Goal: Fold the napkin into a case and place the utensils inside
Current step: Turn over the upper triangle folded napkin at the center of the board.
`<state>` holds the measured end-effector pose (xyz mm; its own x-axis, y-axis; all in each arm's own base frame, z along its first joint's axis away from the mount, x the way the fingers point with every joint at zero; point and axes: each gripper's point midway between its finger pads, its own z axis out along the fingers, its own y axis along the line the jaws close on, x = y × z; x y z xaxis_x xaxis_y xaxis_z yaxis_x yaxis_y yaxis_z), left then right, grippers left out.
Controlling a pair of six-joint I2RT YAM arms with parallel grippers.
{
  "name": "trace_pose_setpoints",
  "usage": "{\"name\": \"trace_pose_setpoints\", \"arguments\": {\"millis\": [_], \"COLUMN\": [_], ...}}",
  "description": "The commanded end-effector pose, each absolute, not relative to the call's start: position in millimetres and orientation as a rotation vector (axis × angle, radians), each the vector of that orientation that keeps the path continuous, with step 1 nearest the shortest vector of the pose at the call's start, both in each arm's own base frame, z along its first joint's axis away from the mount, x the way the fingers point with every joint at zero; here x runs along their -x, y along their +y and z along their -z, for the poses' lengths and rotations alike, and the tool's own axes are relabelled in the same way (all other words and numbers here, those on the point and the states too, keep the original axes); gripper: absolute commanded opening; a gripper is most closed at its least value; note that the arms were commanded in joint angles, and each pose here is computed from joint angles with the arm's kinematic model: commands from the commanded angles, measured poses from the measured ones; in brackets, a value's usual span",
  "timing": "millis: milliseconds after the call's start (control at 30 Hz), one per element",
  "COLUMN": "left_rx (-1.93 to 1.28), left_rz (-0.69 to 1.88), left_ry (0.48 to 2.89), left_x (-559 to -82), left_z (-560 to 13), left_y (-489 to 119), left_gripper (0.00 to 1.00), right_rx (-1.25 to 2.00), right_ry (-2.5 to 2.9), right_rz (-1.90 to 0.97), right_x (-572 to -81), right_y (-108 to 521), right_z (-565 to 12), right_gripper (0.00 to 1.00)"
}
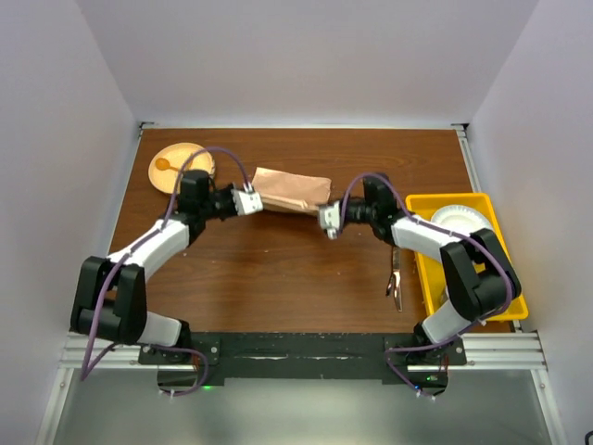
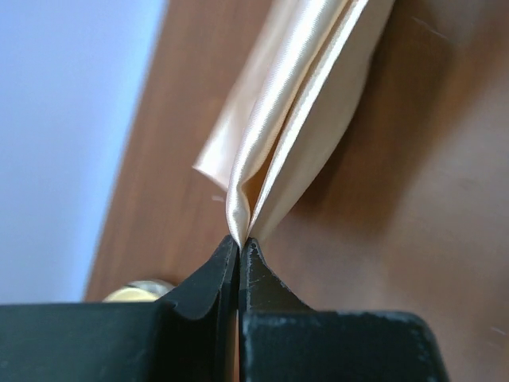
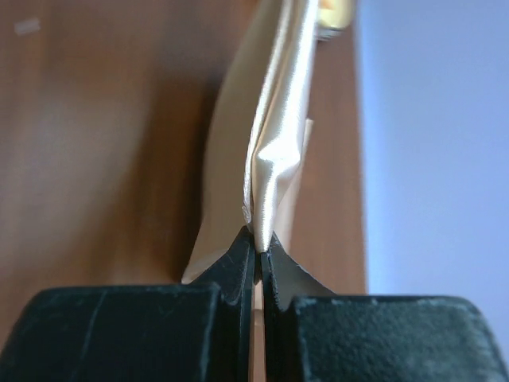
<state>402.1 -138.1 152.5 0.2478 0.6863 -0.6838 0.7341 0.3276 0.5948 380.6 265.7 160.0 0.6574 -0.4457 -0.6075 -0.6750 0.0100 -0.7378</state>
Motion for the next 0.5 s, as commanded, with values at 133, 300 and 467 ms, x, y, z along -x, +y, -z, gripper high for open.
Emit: {"name": "trace_pose_setpoints", "arguments": {"millis": [133, 300, 467], "left_rx": [-1.612, -1.706, -1.801], "left_rz": [0.051, 0.147, 0.249], "left_ry": [1.358, 1.418, 1.445], "left_x": [-320, -275, -243], "left_z": [-102, -65, -45], "left_y": [-151, -148, -148], "left_gripper": [0.00, 0.00, 0.00], "right_rx": [1.908, 2.033, 2.112], "right_ry": [0.528, 0.539, 0.538], "right_rz": [-0.288, -0.411, -0.493], "right_x": [-271, -227, -200], "right_y": [260, 244, 236], "right_z": [-112, -76, -59], "right_gripper": [0.00, 0.00, 0.00]}}
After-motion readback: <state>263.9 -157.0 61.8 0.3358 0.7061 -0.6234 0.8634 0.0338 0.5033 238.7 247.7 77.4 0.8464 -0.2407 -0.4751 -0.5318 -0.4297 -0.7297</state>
